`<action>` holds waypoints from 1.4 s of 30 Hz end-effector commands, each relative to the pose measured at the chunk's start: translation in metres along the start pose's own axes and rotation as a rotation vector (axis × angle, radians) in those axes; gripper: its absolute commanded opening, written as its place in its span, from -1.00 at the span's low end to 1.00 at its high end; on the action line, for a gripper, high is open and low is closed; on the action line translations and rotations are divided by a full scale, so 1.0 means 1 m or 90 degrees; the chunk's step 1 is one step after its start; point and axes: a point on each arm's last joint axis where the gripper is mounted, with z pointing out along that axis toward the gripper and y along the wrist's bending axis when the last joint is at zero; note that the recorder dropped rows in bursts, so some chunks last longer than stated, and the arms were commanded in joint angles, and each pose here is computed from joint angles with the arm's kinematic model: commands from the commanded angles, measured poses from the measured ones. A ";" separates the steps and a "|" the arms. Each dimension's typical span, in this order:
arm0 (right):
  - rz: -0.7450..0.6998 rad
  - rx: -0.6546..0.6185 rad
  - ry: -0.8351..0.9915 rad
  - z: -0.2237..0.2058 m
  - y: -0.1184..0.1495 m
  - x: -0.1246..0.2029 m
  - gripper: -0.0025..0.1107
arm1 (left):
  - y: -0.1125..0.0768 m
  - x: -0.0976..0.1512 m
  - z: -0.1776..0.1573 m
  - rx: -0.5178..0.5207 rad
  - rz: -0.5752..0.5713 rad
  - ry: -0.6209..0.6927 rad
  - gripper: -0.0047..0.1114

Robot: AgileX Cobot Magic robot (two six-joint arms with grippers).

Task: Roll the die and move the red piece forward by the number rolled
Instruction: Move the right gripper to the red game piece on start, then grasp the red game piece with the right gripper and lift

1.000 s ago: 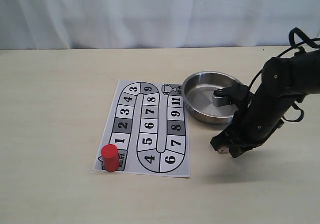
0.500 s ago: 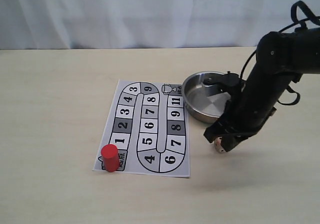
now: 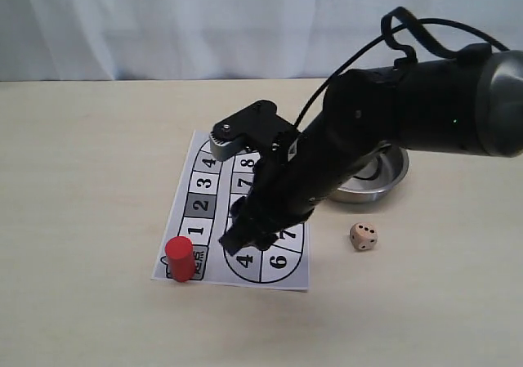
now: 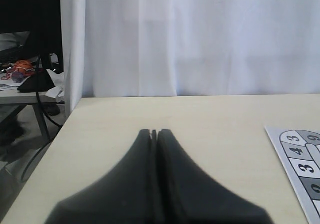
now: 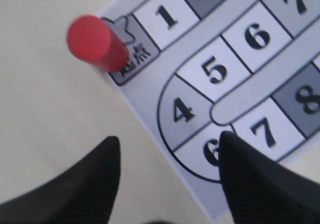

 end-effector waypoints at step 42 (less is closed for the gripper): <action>-0.008 -0.037 -0.048 0.101 0.031 -0.038 0.12 | 0.000 -0.003 0.000 0.000 -0.002 -0.012 -0.92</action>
